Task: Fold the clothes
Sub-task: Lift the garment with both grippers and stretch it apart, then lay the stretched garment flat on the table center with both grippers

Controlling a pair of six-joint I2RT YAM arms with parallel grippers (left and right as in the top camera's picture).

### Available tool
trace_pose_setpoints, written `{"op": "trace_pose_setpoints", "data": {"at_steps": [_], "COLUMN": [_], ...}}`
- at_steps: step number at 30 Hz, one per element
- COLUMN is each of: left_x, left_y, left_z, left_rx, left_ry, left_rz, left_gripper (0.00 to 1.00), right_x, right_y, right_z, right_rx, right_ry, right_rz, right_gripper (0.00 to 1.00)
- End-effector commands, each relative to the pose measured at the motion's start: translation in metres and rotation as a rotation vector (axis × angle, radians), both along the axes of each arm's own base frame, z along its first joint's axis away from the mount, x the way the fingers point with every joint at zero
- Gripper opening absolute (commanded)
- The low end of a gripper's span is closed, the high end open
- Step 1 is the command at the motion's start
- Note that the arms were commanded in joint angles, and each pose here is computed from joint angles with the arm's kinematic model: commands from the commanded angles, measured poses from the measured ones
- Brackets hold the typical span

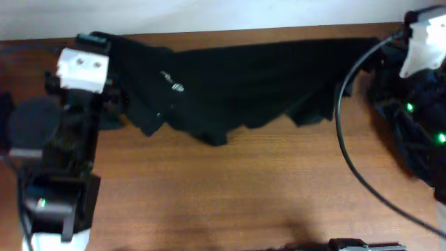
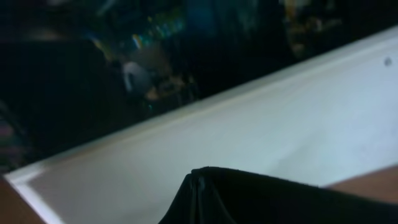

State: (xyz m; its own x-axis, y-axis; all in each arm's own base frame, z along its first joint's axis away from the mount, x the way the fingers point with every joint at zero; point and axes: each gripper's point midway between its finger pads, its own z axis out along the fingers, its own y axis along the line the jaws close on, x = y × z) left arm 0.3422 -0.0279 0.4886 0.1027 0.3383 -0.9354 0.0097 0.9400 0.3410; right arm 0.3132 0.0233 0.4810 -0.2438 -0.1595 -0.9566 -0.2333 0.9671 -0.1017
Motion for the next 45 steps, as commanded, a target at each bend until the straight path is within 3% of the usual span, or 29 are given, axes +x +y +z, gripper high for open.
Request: {"op": "trace_pose_setpoints", "data": {"at_steps": [1, 6, 12, 17, 21, 24, 28, 32, 33, 35, 40, 45], "left_x": [-0.015, 0.009, 0.08, 0.133, 0.148, 0.15, 0.152, 0.15, 0.146, 0.139, 0.114, 0.079], "left_y": [0.01, 0.006, -0.004, -0.004, -0.003, -0.003, -0.004, -0.004, -0.003, -0.002, -0.001, -0.022], "left_z": [0.023, 0.008, -0.032, -0.027, -0.011, -0.007, -0.028, -0.08, -0.112, -0.142, -0.195, -0.227], "left_rx": [-0.001, 0.005, 0.099, 0.092, 0.066, 0.067, 0.08, 0.022, 0.001, -0.025, -0.13, -0.16], "left_ry": [-0.067, -0.027, 0.032, -0.135, -0.267, -0.255, -0.123, 0.116, 0.251, 0.376, 0.617, 0.817], "left_rz": [0.045, 0.04, 0.032, 0.056, 0.066, 0.064, 0.056, 0.042, 0.043, 0.048, 0.078, -0.034], "left_gripper": [0.0, 0.0, 0.0, 0.0, 0.0, 0.0, 0.0, 0.0, 0.0, 0.0, 0.0, 0.0], "right_x": [-0.003, 0.017, 0.083, 0.144, 0.164, 0.165, 0.158, 0.15, 0.145, 0.137, 0.115, 0.094], "right_y": [0.0, 0.002, 0.001, 0.002, 0.006, 0.006, 0.008, 0.01, 0.01, 0.011, 0.012, 0.014], "right_z": [0.011, -0.005, -0.041, -0.052, -0.038, -0.023, -0.031, -0.066, -0.086, -0.108, -0.144, -0.166], "right_rx": [-0.073, -0.134, -0.169, -0.166, -0.171, -0.181, -0.171, -0.143, -0.127, -0.11, -0.076, -0.051], "right_ry": [-0.047, -0.011, 0.045, -0.025, -0.127, -0.187, -0.142, 0.01, 0.094, 0.191, 0.374, 0.503], "right_rz": [0.023, 0.068, 0.116, 0.146, 0.171, 0.165, 0.18, 0.195, 0.201, 0.207, 0.218, 0.225], "right_gripper": [0.04, 0.04, 0.04, 0.04, 0.04, 0.04, 0.04, 0.04, 0.04, 0.04, 0.04, 0.04]}}
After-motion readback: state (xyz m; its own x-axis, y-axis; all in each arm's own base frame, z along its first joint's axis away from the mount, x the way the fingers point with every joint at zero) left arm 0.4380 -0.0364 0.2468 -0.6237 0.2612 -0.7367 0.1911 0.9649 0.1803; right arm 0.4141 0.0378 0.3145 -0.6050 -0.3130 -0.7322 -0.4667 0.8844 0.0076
